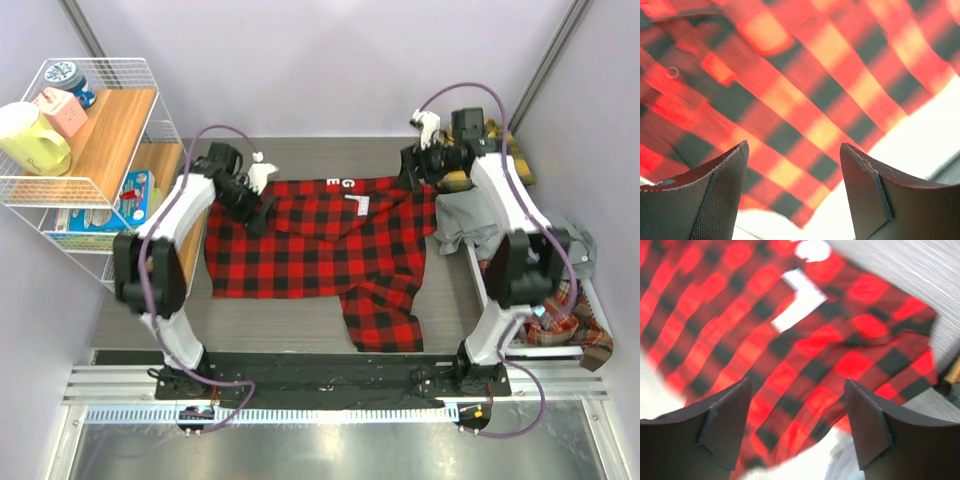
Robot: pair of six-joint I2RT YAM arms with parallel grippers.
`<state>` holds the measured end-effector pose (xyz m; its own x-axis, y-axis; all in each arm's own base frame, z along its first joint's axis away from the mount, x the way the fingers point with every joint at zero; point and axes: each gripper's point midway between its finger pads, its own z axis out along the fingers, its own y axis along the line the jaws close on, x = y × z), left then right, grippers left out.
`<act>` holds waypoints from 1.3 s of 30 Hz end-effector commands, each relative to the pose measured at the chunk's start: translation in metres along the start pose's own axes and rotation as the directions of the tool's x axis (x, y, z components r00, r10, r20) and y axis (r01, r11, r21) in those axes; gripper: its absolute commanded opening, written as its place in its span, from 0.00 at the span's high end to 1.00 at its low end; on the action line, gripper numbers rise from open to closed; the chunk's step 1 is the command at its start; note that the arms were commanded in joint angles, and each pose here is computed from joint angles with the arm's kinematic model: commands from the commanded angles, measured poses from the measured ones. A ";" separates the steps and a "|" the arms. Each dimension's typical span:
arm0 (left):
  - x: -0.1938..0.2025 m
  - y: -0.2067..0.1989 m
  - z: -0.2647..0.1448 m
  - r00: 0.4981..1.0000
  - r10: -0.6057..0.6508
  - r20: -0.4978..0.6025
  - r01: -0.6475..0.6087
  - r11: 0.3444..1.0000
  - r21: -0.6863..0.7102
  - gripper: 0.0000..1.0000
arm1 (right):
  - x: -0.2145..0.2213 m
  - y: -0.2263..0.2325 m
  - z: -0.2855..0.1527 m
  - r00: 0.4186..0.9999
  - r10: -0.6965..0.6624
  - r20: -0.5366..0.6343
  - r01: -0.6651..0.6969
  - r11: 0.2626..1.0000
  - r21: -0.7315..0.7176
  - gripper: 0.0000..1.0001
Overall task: Fold and stack the long sleeve shirts
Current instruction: Fold the shirt
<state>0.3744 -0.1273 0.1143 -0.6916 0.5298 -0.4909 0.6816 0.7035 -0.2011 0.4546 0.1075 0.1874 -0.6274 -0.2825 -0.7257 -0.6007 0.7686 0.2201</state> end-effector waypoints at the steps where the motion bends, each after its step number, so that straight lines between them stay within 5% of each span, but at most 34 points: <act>1: 0.049 -0.050 -0.030 0.991 0.131 -0.020 -0.128 0.984 0.124 0.26 | 0.100 0.082 -0.030 0.954 -0.232 -0.191 0.182 0.952 -0.247 0.25; 4: 0.087 -0.065 -0.029 0.985 0.163 -0.056 -0.153 0.977 0.151 0.26 | 0.168 0.116 -0.063 0.884 -0.366 -0.291 0.253 0.898 -0.360 0.29; 9: 0.119 -0.076 -0.033 0.970 0.240 -0.044 -0.234 0.965 0.120 0.27 | 0.220 0.152 -0.094 0.786 -0.539 -0.303 0.386 0.810 -0.441 0.34; 16: 0.154 -0.068 -0.019 0.954 0.283 -0.097 -0.278 0.958 0.068 0.28 | 0.286 0.156 -0.090 0.705 -0.565 -0.429 0.350 0.803 -0.483 0.34; 35: 0.190 -0.020 -0.005 0.792 0.545 -0.276 -0.563 0.826 0.015 0.34 | 0.293 0.130 -0.039 0.723 -0.483 -0.493 0.365 0.874 -0.321 0.36; 39: 0.201 -0.017 -0.001 0.772 0.551 -0.316 -0.571 0.820 0.035 0.38 | 0.295 0.137 -0.044 0.723 -0.488 -0.489 0.353 0.870 -0.346 0.52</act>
<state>0.2200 -0.0412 0.0272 -0.2770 0.9236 -0.2650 0.9517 0.3016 0.0566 0.1633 0.1007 0.0290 -0.3996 -0.8680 -0.2948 -0.9157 0.3626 0.1735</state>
